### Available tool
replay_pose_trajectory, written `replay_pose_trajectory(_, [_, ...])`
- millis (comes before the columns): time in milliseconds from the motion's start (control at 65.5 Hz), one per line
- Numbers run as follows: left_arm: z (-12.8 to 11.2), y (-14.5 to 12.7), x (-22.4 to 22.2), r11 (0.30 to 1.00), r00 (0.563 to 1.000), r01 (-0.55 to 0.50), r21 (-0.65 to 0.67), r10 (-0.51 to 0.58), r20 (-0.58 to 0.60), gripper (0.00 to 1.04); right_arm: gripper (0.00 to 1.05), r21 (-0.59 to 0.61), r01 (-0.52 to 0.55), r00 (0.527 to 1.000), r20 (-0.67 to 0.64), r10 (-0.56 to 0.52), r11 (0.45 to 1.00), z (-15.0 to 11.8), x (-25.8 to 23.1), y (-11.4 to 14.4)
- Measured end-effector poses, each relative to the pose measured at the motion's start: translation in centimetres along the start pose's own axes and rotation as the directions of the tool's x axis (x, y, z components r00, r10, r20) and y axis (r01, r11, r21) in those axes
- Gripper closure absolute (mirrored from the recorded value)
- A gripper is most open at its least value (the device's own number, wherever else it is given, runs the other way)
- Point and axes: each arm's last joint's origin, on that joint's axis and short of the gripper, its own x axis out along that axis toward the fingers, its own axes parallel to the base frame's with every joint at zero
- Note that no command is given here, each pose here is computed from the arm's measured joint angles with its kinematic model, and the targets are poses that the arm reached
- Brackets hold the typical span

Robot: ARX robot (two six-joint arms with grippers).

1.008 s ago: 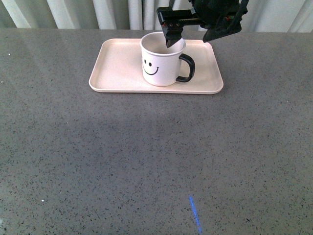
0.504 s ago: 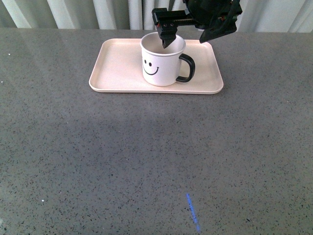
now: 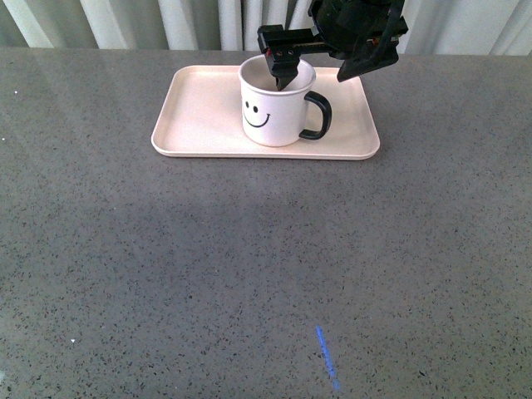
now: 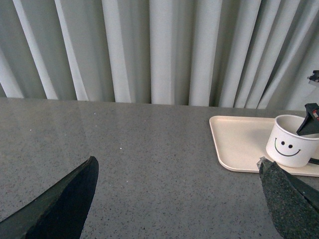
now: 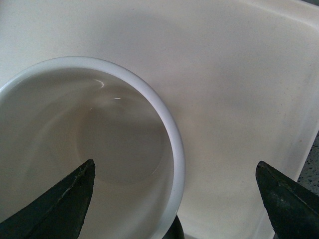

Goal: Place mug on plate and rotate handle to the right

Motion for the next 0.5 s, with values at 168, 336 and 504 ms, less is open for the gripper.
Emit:
replay_pose_trajectory(168, [0.00,0.00,0.00,1.000,1.000,0.000,0.000,0.000,0.000,0.09,0.35,0.009,0.002,1.000,0.000,-0.002,1.000,0.23,0.11,0.11])
replay_pose_trajectory(336, [0.00,0.00,0.00,1.000,1.000,0.000,0.000,0.000,0.000,0.09,0.61,0.013,0.003,1.000,0.001,-0.003,1.000,0.30,0.13,0.30])
replay_pose_trajectory(504, [0.00,0.00,0.00,1.000,1.000,0.000,0.000,0.000,0.000,0.09,0.87,0.035,0.001,1.000,-0.007,-0.001,0.999,0.21,0.15,0.35])
